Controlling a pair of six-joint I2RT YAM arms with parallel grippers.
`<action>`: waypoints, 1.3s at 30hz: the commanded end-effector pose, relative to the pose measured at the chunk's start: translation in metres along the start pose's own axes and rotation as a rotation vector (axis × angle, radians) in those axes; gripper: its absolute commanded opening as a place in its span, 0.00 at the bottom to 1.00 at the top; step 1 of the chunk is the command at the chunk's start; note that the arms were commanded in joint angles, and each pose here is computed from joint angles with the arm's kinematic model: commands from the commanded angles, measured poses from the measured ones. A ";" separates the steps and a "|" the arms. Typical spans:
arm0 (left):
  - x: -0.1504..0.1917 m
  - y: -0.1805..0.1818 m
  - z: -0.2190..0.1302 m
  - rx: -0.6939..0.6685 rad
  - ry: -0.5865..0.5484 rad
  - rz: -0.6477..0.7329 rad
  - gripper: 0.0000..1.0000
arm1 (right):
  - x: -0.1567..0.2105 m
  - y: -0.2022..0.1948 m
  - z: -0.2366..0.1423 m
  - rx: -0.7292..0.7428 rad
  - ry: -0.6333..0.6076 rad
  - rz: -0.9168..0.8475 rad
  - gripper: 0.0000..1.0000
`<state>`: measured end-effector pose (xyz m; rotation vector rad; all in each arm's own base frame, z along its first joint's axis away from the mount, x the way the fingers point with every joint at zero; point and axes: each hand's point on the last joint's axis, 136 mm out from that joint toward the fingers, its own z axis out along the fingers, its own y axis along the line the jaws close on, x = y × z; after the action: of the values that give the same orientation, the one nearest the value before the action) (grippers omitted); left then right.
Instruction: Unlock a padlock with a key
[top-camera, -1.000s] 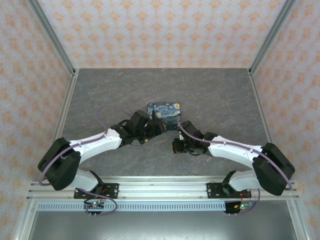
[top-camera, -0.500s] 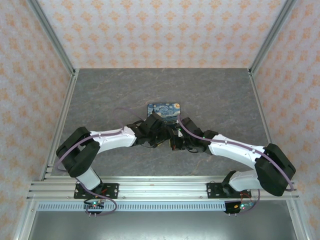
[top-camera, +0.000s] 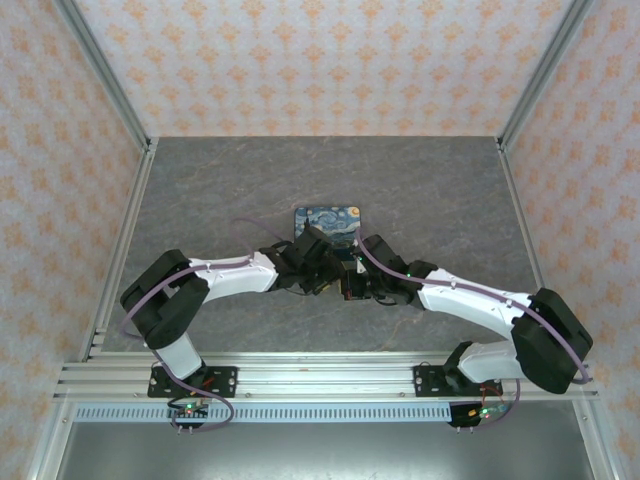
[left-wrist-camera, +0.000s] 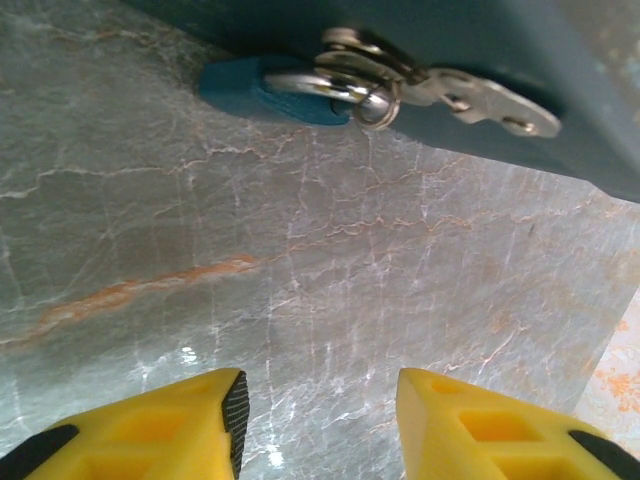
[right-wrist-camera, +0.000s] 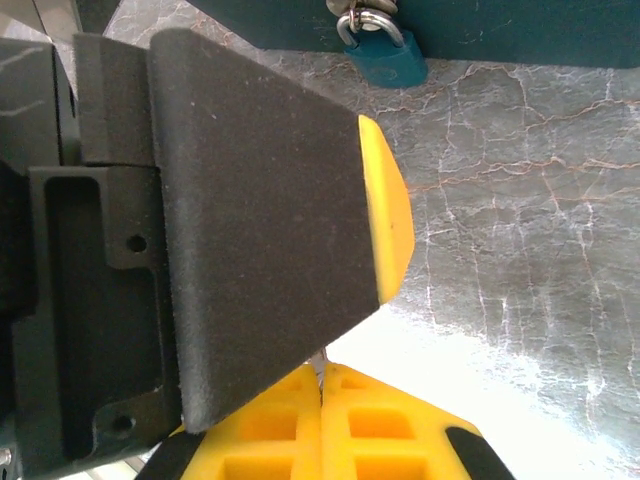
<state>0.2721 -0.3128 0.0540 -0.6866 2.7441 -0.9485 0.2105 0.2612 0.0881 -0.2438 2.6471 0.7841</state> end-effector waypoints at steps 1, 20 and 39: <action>0.007 -0.015 0.001 0.031 0.017 0.011 0.40 | -0.012 0.006 -0.005 -0.025 -0.050 0.003 0.00; 0.012 -0.012 0.005 0.021 0.031 0.018 0.00 | -0.013 0.005 -0.004 -0.031 -0.058 0.015 0.00; -0.057 -0.064 -0.087 0.186 -0.305 0.324 0.00 | -0.084 -0.048 -0.093 0.005 -0.404 0.320 0.99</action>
<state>0.3083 -0.2942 0.1428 -0.3840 2.4468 -0.9896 0.2587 0.1875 0.1542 0.2194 2.3855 0.8435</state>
